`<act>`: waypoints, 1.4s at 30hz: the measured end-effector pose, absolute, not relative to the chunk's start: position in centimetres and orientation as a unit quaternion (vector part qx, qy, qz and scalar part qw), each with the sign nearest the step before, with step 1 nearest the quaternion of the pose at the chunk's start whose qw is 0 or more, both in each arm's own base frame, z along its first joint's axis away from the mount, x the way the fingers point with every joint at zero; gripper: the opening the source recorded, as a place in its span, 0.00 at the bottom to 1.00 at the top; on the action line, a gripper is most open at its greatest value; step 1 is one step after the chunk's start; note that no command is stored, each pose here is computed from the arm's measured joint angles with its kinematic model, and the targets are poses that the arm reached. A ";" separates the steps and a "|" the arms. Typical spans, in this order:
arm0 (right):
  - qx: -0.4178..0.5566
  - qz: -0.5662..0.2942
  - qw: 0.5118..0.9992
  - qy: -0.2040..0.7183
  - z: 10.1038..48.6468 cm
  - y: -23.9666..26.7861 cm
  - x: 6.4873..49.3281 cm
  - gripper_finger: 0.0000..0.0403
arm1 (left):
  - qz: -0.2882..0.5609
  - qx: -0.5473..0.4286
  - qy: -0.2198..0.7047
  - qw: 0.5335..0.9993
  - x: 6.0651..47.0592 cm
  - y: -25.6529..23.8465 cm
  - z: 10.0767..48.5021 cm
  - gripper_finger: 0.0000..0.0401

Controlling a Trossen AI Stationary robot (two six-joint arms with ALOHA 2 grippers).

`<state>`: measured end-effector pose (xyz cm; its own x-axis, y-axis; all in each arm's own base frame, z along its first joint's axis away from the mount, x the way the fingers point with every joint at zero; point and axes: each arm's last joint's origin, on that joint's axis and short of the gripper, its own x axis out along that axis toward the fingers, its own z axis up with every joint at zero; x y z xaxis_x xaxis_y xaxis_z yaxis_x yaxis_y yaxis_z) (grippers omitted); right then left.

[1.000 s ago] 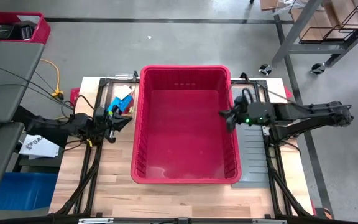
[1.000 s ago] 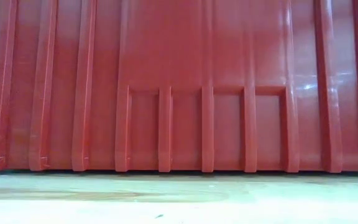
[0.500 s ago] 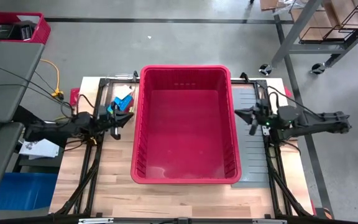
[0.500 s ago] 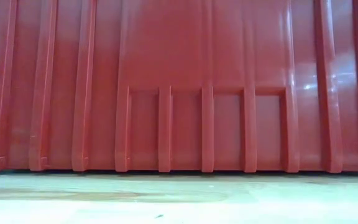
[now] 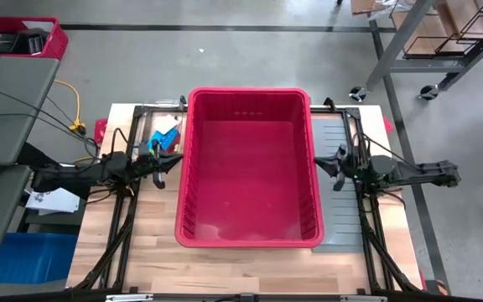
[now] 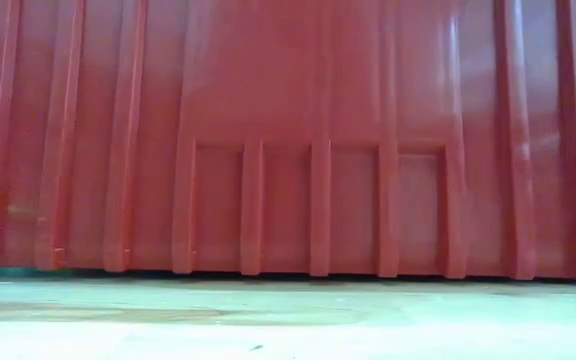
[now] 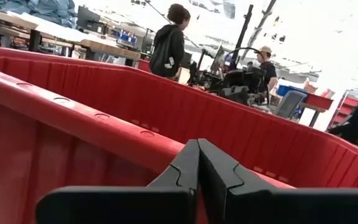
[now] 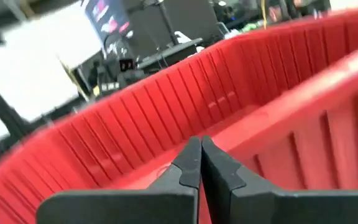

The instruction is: Sort Items/Unsort Items

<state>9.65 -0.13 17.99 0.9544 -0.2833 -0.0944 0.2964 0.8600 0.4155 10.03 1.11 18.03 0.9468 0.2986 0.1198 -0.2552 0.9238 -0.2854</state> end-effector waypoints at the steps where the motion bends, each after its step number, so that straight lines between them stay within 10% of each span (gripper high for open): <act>1: 0.189 -0.145 0.971 0.019 18.1 -0.1 9.7 0.00 | 0.142 -0.134 -0.080 0.977 10.0 1.1 18.0 0.00; 12: 0.075 -0.121 0.979 -0.147 21.4 -0.1 9.4 0.00 | 0.143 -0.134 -0.079 0.977 10.0 1.1 18.0 0.00; 42: 0.073 -0.128 0.988 -0.051 17.4 -0.1 9.6 0.00 | 0.098 -0.139 -0.079 0.982 9.6 0.3 17.9 0.00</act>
<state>9.58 -0.05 17.44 0.9617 -0.2613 0.0823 0.2463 0.9562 0.1582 9.56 0.25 17.93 0.9680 0.2155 0.1286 -0.1713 0.9420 -0.2886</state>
